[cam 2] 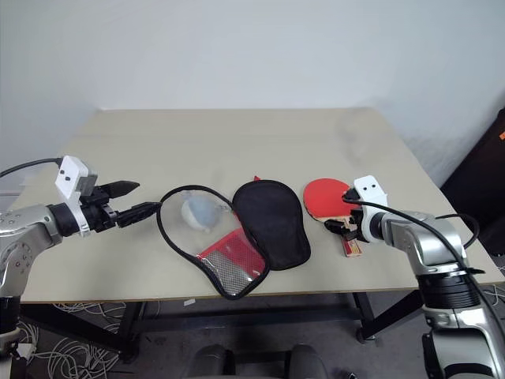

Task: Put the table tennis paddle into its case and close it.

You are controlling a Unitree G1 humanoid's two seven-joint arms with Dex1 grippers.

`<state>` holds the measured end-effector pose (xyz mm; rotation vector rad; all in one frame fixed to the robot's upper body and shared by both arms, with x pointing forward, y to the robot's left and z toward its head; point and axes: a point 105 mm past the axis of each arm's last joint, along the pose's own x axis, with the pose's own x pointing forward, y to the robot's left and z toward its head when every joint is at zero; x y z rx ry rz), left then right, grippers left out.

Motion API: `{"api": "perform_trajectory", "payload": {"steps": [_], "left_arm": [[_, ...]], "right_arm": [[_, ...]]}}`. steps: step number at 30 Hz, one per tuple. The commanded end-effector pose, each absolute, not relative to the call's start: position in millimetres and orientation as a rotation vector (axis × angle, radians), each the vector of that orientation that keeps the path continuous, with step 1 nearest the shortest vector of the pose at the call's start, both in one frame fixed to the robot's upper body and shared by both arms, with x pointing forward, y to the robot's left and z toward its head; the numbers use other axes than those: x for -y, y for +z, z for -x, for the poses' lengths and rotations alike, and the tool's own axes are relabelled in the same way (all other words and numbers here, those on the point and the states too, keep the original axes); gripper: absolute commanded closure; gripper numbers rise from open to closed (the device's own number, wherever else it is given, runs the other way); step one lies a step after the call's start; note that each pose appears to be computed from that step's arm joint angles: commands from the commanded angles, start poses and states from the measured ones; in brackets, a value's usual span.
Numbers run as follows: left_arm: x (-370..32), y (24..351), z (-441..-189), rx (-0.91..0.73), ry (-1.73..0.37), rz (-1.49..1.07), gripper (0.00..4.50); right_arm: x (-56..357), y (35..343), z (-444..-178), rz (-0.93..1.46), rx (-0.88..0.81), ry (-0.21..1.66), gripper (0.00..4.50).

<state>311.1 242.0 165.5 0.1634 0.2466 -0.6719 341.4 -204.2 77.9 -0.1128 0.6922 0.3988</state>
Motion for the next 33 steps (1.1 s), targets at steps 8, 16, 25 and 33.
{"api": "perform_trajectory", "payload": {"steps": [8,16,25,33], "left_arm": [[-238,187,-309,-0.173,-0.684,-0.177,0.0],[-238,187,-309,-0.179,-0.681,-0.18,0.0],[-238,187,-311,-0.177,-0.677,-0.184,0.0],[-236,184,-312,-0.172,-0.667,-0.181,0.0]], "right_arm": [[218,70,-346,0.097,-0.666,0.199,0.04],[221,58,-334,0.081,-0.711,0.181,0.04],[218,56,-333,0.06,-0.714,0.17,1.42],[221,75,-349,0.053,-0.635,0.136,3.4]]}}
